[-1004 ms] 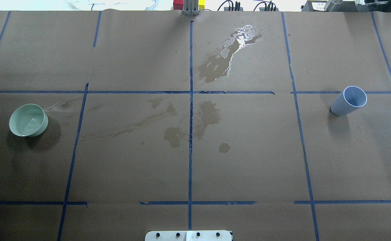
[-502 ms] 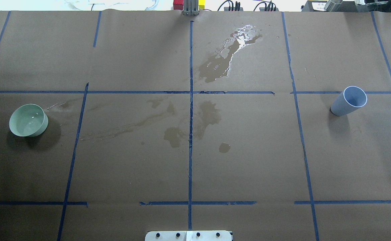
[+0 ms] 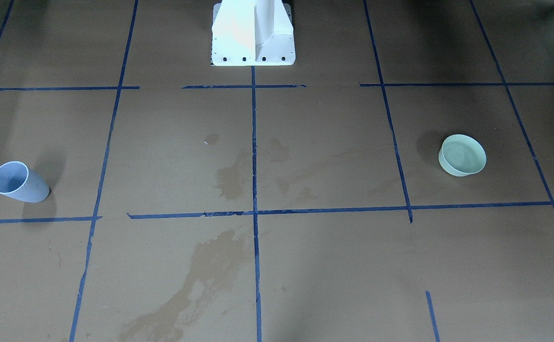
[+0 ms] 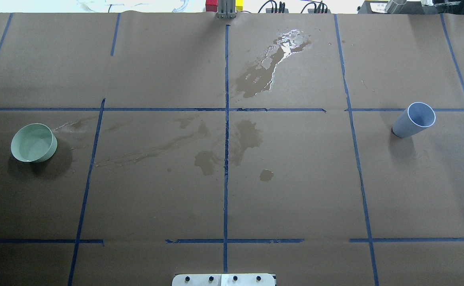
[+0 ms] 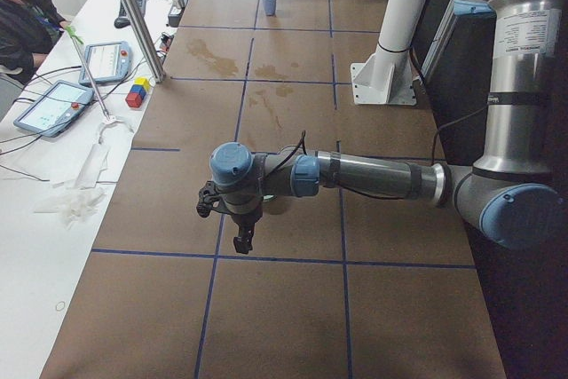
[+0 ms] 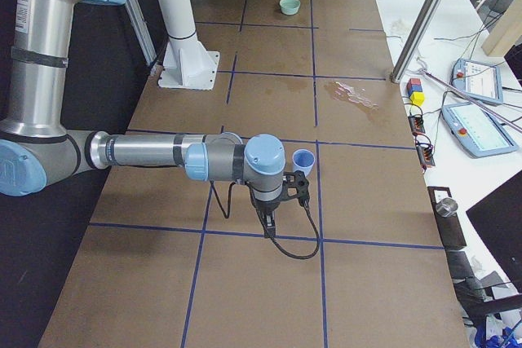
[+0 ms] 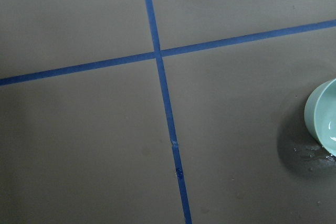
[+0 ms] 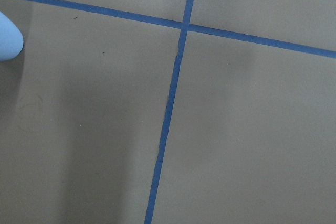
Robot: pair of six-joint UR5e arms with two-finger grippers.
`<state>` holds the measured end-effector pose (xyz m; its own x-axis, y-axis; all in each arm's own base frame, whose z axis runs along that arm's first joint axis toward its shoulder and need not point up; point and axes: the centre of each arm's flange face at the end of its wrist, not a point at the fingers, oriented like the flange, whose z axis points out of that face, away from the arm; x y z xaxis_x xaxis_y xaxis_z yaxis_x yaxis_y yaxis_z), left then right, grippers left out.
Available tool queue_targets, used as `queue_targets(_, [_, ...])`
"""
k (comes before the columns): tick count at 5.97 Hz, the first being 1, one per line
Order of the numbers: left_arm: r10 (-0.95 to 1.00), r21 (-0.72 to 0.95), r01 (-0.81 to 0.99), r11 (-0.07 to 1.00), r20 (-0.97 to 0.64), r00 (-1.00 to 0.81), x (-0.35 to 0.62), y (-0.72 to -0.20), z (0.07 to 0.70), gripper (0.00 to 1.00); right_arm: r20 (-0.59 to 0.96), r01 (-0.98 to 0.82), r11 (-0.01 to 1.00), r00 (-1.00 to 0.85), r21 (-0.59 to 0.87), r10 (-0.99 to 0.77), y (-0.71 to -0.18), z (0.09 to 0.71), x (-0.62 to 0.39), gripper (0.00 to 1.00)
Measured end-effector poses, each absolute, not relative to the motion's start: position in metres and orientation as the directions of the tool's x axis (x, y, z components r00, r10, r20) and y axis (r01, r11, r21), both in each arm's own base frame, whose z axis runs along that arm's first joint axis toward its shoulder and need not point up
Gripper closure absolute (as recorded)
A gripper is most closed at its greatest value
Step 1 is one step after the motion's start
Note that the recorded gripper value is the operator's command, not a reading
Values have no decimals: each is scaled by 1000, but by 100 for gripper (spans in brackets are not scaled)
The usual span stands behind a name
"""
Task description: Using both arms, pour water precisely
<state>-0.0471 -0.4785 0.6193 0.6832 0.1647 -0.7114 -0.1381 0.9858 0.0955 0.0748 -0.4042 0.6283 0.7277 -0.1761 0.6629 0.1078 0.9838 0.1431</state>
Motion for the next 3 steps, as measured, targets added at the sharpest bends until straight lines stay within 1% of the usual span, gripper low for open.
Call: queue_targets(3, [142, 62, -139, 988, -707, 693, -48, -467, 637, 0, 664, 109, 984, 727, 141, -176, -404, 629, 74, 0])
